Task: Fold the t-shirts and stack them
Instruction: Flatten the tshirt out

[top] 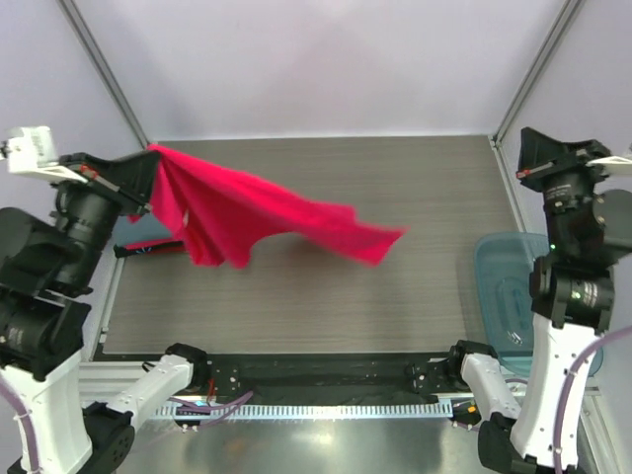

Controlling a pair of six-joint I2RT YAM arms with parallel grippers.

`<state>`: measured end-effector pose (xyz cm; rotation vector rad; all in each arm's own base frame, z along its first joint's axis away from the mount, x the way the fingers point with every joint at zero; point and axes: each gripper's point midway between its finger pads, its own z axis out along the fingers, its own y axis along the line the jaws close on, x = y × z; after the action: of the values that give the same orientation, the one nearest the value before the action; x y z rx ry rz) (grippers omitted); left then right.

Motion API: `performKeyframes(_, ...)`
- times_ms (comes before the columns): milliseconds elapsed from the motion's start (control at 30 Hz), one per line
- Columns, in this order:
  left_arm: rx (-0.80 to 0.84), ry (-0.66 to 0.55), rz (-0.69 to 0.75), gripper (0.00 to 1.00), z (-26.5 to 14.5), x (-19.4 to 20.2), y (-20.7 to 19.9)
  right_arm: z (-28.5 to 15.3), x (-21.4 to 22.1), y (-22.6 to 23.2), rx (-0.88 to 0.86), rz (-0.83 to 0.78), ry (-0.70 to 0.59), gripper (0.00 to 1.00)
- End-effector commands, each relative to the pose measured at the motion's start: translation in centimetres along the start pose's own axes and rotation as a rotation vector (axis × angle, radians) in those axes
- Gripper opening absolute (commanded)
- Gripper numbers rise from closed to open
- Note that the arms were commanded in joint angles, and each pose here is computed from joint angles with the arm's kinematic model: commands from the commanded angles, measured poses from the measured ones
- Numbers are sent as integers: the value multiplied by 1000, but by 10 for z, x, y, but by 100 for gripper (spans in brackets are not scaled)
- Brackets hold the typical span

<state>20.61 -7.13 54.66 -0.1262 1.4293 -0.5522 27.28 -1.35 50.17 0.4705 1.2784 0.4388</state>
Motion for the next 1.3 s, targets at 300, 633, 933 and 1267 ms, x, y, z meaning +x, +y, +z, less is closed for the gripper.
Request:
performKeyframes(300,54,86,33,0,-2,19,-6,-53,16,71,-310,-38,221,12)
performKeyframes(633,206,184,-117,0,32,65,-27,-39,150,-16,-236,45,491,33)
performKeyframes(933,543,265,-323,1,83,29,-133,-27,211,-25,-239,89,642,69)
performKeyframes(1267,404,368,-280,0,107,112,-92,-56,305,7,-400,17,855,83)
